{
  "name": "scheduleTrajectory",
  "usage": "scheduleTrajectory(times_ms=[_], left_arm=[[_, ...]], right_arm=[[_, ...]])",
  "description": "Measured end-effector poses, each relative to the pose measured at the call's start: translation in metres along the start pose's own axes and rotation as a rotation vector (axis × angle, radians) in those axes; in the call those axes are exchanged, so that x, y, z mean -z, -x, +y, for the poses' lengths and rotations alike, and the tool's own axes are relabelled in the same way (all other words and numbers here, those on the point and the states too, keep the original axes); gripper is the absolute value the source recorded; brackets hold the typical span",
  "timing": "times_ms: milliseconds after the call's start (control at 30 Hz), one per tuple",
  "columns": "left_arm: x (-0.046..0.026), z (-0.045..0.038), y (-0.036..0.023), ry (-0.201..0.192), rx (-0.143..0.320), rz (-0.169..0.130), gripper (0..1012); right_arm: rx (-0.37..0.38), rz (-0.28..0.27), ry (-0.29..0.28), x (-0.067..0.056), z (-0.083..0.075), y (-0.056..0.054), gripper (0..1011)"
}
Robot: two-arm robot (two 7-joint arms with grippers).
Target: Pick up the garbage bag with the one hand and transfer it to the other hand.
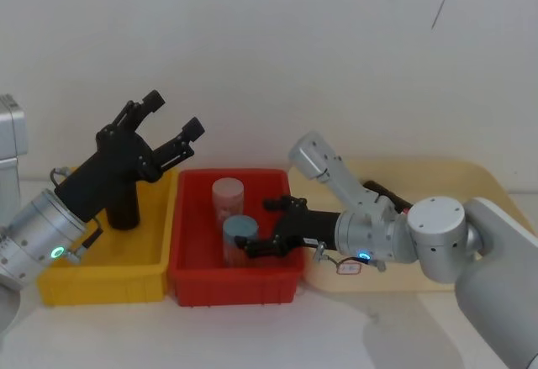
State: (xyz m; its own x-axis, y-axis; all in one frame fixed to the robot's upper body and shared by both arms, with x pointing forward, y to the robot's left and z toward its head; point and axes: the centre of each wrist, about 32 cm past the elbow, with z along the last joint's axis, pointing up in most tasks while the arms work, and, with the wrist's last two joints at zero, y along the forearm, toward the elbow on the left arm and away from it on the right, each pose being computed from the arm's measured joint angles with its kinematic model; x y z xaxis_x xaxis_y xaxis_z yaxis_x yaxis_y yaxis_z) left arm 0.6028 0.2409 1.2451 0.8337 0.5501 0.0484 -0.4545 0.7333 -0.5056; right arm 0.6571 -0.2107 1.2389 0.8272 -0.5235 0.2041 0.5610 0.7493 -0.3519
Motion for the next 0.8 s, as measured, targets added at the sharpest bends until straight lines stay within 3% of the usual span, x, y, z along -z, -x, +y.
scheduleTrajectory(times_ms=[600,800], left_arm=[[0.0000,0.0000,0.0000,0.000,0.000,0.000,1002],[0.0000,0.0000,0.0000,0.000,0.000,0.000,1002]], right_arm=[[-0.071,-0.011,0.049,-0.003,0.008,-0.003,1000],[-0.089,-0.013,0.054,-0.004,0.011,-0.004,895]])
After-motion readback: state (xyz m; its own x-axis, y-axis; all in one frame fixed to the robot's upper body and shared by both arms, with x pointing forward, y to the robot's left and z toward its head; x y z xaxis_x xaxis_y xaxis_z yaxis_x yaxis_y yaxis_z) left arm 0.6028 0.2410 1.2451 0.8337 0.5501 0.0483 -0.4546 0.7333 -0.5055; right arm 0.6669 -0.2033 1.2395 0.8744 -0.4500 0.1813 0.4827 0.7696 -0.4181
